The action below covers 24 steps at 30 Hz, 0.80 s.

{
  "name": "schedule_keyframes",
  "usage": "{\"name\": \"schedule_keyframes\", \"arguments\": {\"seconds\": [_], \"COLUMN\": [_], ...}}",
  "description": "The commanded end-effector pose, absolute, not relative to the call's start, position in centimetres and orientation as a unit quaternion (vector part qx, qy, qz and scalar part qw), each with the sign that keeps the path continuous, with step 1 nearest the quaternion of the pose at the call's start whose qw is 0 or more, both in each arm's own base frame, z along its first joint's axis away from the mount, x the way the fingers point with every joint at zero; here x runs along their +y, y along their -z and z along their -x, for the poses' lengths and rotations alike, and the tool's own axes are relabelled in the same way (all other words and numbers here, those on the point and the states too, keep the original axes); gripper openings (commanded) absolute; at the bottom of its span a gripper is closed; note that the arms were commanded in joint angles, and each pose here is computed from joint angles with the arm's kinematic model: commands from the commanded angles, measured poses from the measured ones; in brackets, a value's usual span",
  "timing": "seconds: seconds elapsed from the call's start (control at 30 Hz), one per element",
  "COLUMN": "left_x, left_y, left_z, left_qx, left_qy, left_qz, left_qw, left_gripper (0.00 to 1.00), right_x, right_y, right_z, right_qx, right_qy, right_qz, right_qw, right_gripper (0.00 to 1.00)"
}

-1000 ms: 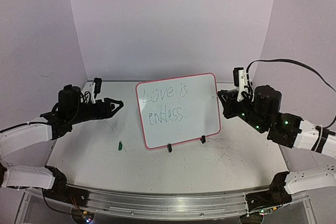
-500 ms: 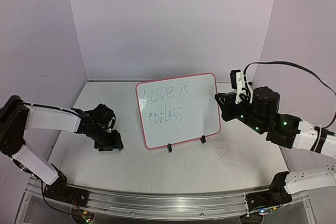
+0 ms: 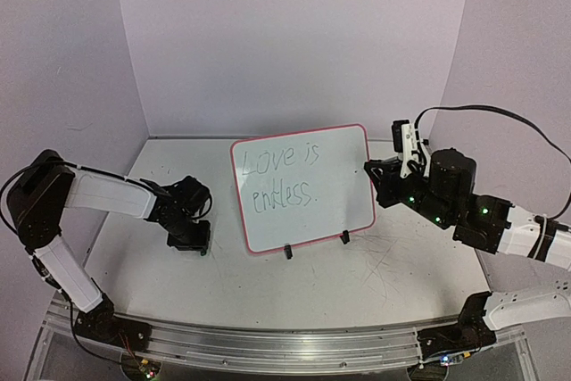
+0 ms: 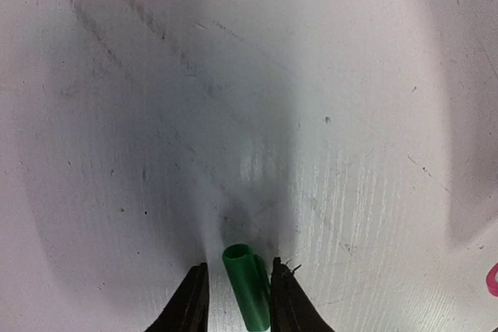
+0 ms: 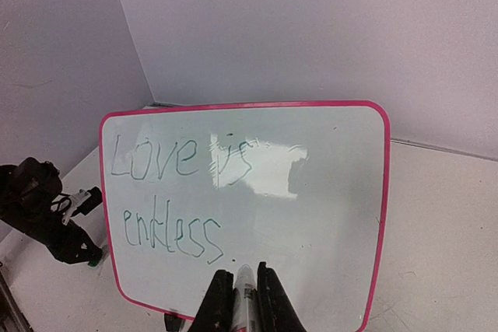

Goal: Write a sentence on the whiteboard
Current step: Pick up the pen cap from the corner of the board, then insert the whiteboard marker without the cap into the pen cap.

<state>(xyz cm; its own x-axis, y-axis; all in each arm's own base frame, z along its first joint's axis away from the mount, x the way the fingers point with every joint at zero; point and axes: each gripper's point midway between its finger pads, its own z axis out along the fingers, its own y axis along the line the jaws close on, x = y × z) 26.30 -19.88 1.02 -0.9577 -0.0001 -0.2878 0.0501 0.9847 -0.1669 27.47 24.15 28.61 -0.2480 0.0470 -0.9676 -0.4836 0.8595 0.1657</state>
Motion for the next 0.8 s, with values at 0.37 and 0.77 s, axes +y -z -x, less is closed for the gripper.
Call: {"name": "schedule_keyframes", "arguments": {"seconds": [0.37, 0.77], "left_x": [-20.7, -30.2], "left_y": [-11.9, -31.3], "left_z": [-23.4, -21.1], "left_qx": [0.944, 0.67], "left_qy": [0.171, 0.386], "left_qz": [-0.033, -0.35], "left_qw": [0.281, 0.528], "left_gripper": [0.0, 0.0], "right_x": [24.9, 32.2], "right_y": [-31.1, -36.9], "right_z": [-28.7, -25.2], "right_qx": [0.732, 0.677], "right_qy": [-0.255, -0.395], "right_qz": [0.106, 0.272], "right_qw": [0.623, 0.559], "right_gripper": [0.0, 0.0]}}
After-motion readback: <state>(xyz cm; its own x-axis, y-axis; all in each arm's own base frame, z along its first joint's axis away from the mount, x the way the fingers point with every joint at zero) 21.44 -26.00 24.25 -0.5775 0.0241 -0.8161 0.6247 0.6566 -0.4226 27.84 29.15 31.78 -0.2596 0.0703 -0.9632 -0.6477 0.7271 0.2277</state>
